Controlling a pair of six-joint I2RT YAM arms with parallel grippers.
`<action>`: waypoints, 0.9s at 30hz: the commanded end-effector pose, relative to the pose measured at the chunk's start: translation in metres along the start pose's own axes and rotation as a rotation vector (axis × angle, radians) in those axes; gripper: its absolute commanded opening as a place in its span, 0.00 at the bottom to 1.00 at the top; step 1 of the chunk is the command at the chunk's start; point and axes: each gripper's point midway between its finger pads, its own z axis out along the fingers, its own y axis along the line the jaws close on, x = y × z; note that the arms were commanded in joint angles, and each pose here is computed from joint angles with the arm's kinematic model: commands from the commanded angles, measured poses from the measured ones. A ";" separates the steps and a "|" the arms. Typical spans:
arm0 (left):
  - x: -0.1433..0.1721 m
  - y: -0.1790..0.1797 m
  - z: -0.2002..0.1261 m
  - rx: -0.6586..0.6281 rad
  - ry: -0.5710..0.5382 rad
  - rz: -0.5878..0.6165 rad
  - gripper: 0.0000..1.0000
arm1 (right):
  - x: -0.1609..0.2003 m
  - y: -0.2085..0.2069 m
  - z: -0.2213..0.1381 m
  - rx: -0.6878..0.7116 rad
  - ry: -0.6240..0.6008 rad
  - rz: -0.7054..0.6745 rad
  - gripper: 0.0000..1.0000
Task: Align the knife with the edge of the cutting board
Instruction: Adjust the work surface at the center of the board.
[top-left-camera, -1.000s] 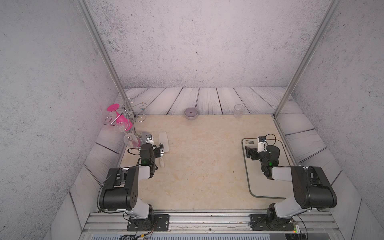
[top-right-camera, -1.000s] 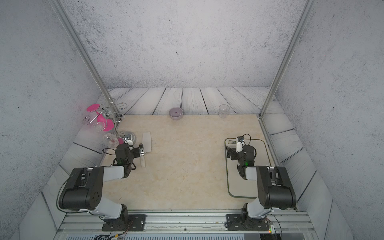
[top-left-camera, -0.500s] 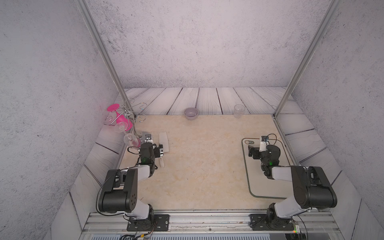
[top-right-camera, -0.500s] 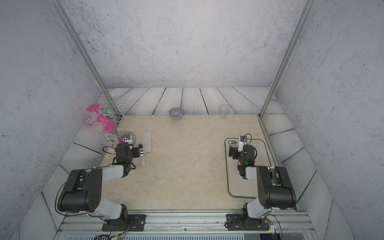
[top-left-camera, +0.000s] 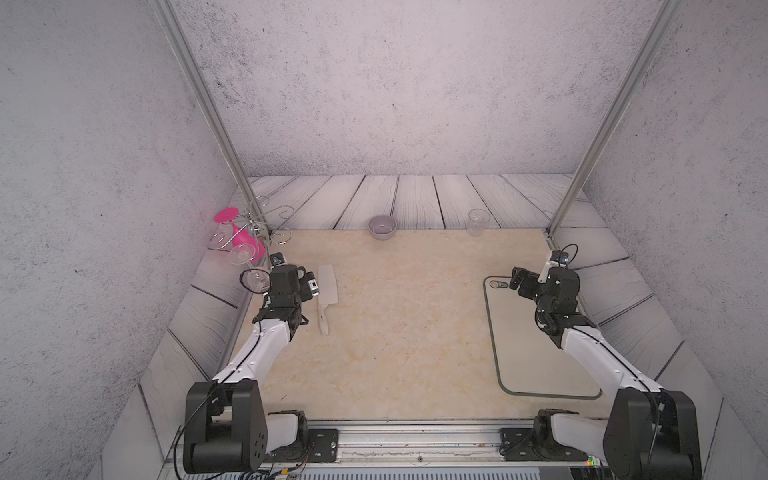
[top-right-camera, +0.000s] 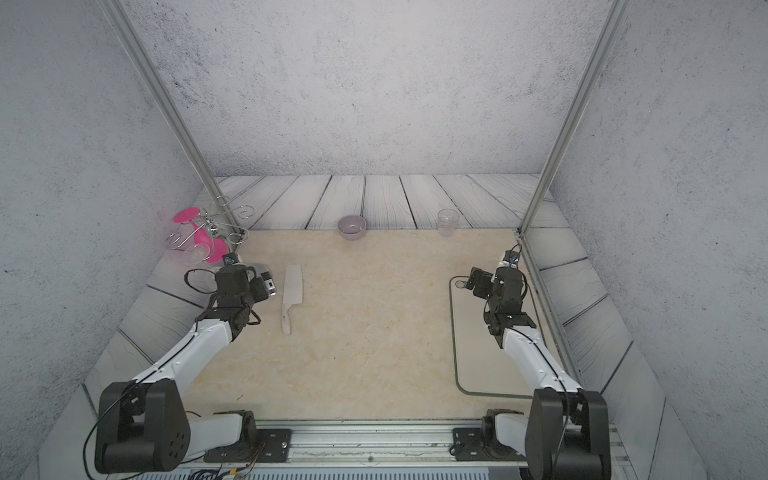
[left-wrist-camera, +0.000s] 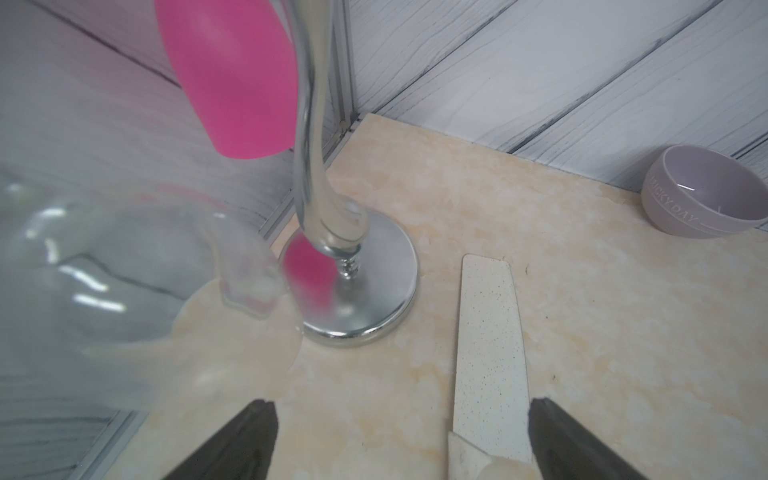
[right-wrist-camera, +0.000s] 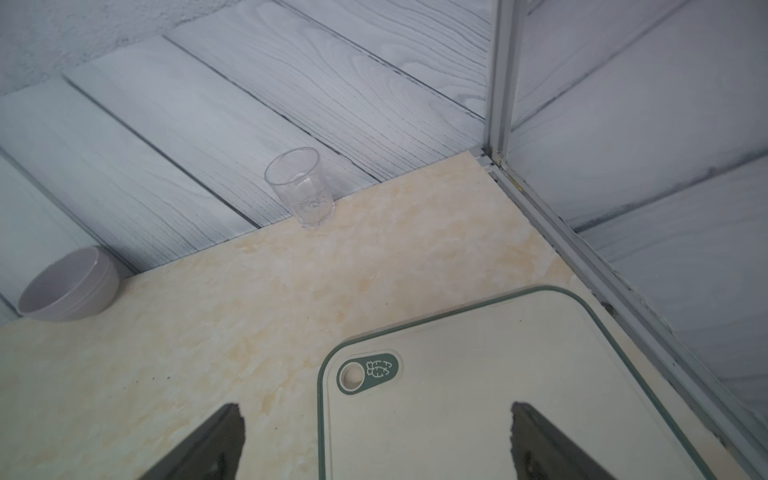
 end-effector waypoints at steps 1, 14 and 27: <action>0.011 0.030 -0.018 -0.162 0.073 -0.186 1.00 | 0.015 -0.040 -0.013 0.237 0.074 0.206 0.99; 0.051 -0.021 -0.041 0.013 0.311 -0.172 1.00 | 0.056 0.009 0.033 0.045 0.436 0.051 0.99; 0.082 -0.100 -0.094 0.254 0.375 0.060 1.00 | 0.110 0.055 0.110 0.089 0.757 -0.060 0.99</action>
